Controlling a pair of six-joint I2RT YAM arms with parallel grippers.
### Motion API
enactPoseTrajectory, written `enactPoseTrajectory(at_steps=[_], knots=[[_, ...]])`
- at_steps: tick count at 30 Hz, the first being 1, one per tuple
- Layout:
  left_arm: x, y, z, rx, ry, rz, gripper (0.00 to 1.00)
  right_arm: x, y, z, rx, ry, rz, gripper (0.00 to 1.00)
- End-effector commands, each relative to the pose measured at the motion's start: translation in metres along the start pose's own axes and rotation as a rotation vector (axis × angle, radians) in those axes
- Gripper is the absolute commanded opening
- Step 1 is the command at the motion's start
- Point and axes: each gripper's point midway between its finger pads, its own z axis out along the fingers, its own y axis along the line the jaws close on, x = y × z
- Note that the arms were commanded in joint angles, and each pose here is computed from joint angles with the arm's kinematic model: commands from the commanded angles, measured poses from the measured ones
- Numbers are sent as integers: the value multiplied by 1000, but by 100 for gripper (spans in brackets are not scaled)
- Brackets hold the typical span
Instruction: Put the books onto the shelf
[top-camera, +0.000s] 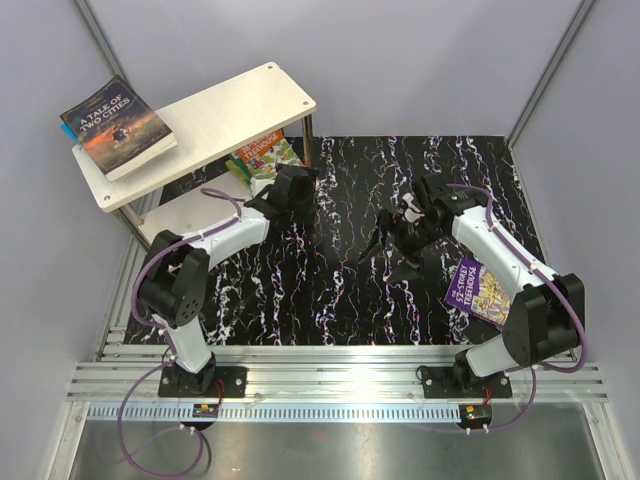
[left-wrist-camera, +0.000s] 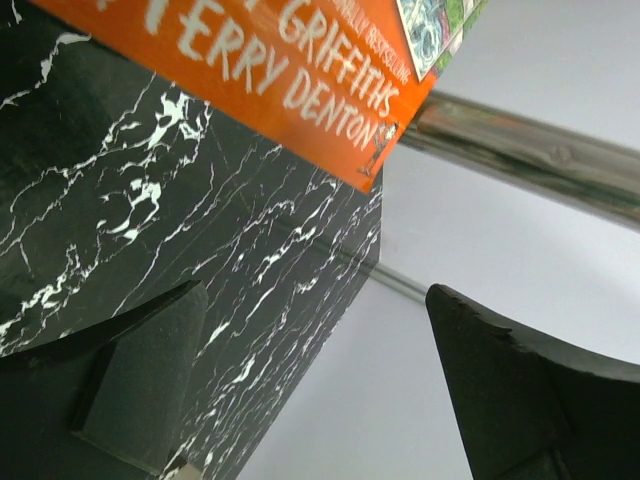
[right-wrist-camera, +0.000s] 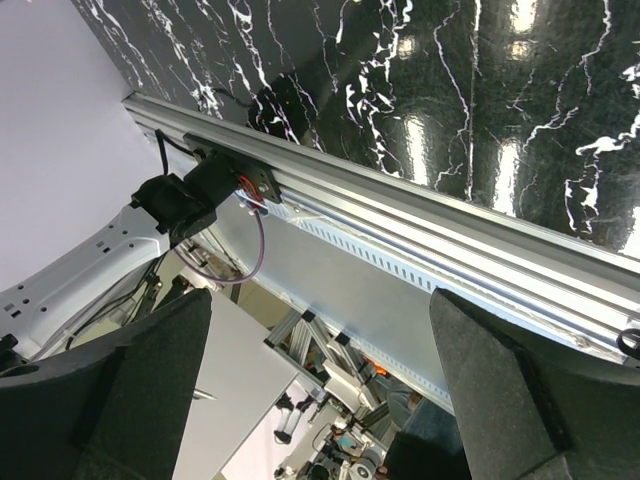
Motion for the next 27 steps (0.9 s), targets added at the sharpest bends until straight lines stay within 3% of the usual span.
enactPoseTrajectory(at_steps=[1, 7, 14, 18, 22, 27], knots=[[12, -10, -26, 26, 60, 61, 99, 1, 2, -14, 24, -51, -42, 98], [25, 9, -50, 5, 99, 138, 99, -2, -3, -24, 55, -95, -30, 98], [81, 29, -81, 5, 262, 328, 99, -29, -21, -52, 155, -276, 61, 100], [115, 47, -100, 10, 380, 490, 99, -56, -39, -60, 208, -377, 146, 100], [137, 62, -119, 6, 459, 670, 99, -82, -59, -60, 251, -396, 252, 100], [153, 80, -151, -12, 552, 991, 99, -133, -110, -102, 239, -492, 483, 100]])
